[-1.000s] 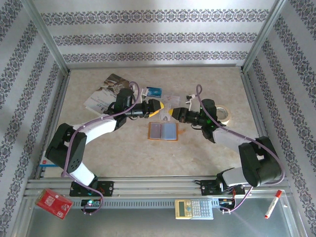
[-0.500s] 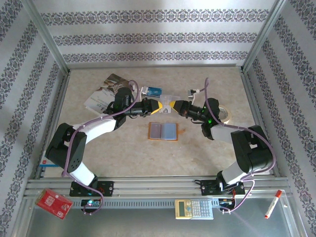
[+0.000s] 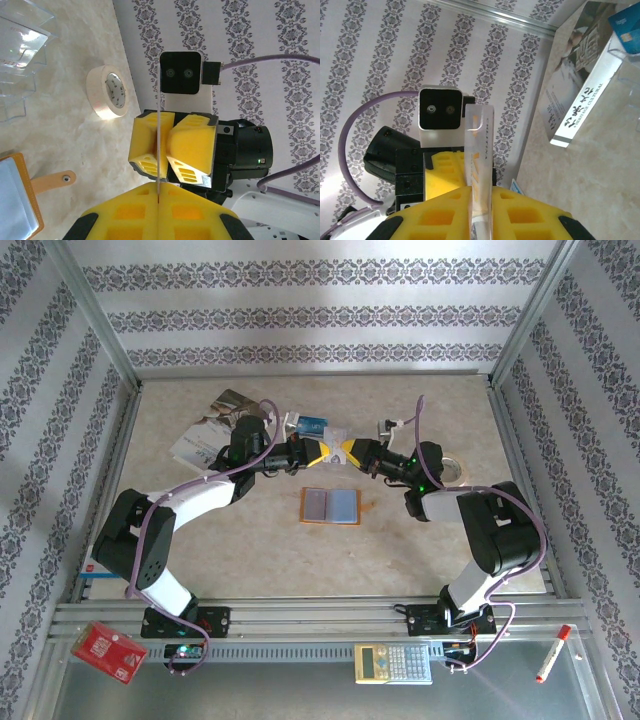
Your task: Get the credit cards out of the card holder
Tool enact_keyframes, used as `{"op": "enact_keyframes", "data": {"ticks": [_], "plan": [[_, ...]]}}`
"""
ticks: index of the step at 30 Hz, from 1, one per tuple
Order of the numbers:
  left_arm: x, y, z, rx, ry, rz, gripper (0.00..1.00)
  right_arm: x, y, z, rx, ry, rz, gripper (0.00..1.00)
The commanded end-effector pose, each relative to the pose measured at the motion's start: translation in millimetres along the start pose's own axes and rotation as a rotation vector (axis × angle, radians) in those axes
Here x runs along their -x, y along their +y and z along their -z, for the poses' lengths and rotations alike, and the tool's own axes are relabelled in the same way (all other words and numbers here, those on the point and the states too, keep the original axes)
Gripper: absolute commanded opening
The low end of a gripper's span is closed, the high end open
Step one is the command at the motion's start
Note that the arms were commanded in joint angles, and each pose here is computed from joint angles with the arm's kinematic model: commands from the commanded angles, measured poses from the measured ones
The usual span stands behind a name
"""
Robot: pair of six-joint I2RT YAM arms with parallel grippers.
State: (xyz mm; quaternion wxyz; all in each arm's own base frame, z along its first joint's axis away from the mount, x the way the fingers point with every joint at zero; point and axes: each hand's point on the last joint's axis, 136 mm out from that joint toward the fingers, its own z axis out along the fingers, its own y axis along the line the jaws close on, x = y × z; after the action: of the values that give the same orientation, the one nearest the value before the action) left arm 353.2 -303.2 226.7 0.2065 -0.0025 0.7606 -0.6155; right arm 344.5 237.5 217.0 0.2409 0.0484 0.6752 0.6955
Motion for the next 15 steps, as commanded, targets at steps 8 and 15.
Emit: {"op": "enact_keyframes", "data": {"ticks": [8,15], "plan": [[6,5,6,0.054,-0.043,-0.017,0.17,-1,15,-4,0.049,-0.013,0.078,0.01],[16,78,57,0.346,-0.172,0.060,0.49,3,-18,-3,-0.062,0.018,0.135,0.00]]}}
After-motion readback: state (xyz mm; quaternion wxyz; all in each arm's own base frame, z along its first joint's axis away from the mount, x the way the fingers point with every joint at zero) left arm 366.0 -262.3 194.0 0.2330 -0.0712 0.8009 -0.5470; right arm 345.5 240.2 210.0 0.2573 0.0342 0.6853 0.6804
